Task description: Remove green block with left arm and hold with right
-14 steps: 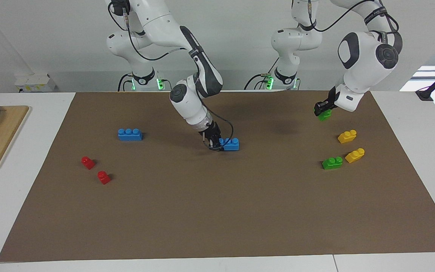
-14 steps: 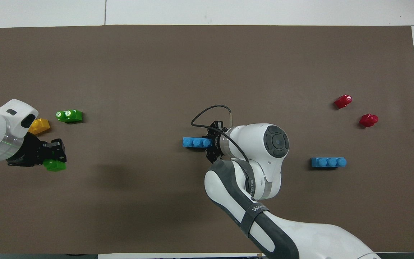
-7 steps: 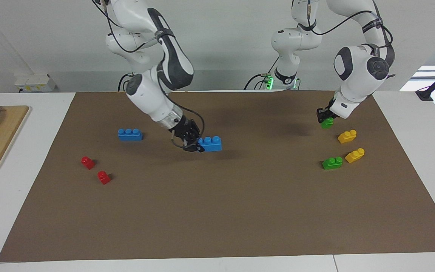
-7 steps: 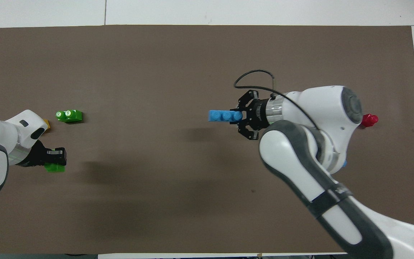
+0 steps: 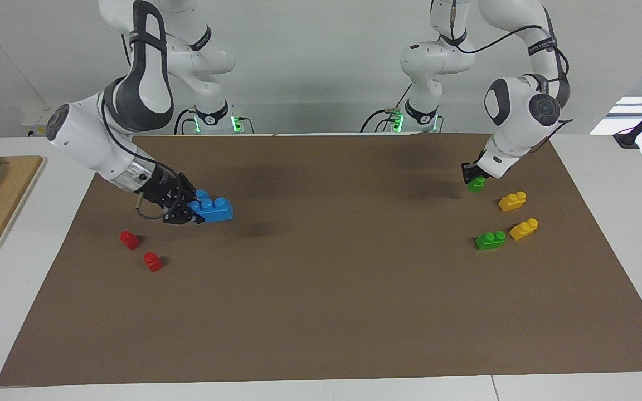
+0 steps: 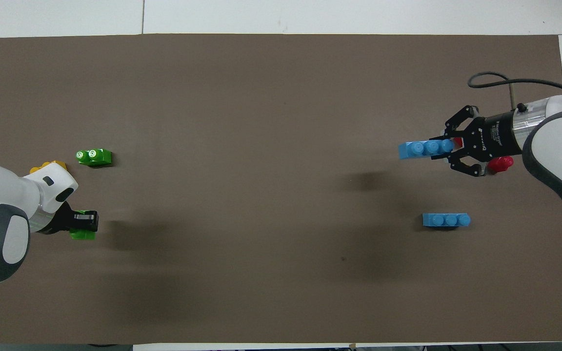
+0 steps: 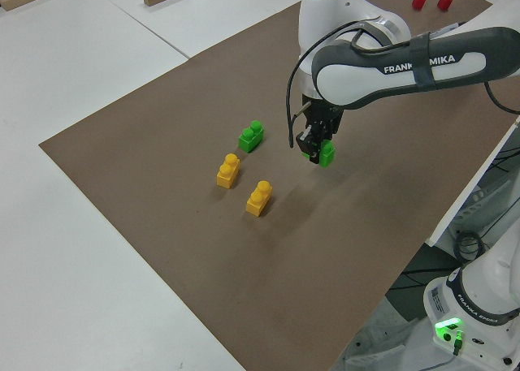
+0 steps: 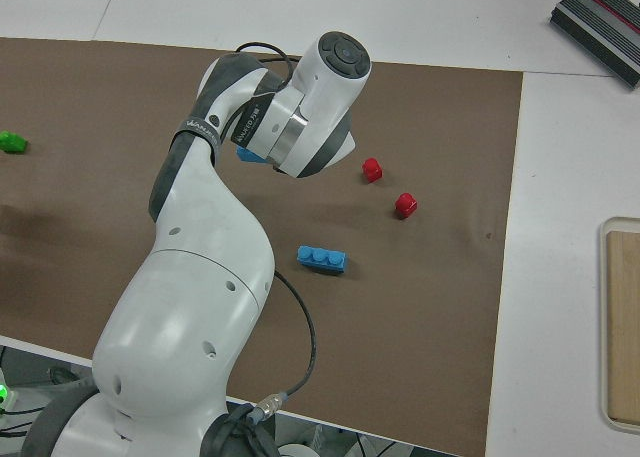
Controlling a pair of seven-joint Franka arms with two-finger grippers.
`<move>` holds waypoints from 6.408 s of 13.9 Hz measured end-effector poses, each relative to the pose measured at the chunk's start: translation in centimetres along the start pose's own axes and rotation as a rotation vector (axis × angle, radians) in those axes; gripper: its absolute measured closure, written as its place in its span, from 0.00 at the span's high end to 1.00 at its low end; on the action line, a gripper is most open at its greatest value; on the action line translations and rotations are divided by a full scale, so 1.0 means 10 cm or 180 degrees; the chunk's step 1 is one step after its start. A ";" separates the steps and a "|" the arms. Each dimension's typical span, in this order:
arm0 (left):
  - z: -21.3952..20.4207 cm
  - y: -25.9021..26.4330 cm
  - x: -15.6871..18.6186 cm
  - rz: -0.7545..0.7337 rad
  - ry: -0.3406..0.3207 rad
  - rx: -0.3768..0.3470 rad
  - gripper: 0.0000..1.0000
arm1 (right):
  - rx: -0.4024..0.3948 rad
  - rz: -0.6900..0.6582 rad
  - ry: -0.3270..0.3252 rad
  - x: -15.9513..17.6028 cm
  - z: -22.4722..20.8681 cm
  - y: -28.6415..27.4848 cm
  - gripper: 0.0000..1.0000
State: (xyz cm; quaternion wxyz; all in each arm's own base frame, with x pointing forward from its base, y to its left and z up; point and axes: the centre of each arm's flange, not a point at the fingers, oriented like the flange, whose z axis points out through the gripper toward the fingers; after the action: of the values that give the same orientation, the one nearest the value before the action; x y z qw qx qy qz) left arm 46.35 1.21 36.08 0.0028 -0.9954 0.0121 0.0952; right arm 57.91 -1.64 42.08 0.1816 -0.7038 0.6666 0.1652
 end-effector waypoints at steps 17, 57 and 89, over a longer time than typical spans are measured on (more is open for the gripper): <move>0.60 -0.04 -0.01 -0.0021 0.0133 -0.0007 0.67 | -0.0254 0.0206 0.0228 1.04 0.82 0.18 0.34; -2.40 0.09 0.25 -0.0087 0.0112 0.0013 1.00 | -0.0094 -0.1337 0.0547 -0.54 -1.42 0.16 1.00; -2.52 0.41 0.27 0.0079 0.0367 0.0039 1.00 | -0.1199 -0.4591 0.1285 -1.11 -1.84 0.31 1.00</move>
State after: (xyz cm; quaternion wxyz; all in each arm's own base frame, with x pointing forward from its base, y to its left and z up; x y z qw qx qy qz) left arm 53.68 -3.11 60.32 0.0071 -0.9989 0.0253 0.0377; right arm 54.02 -0.84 63.42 -0.0035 -0.9996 0.0240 -0.0150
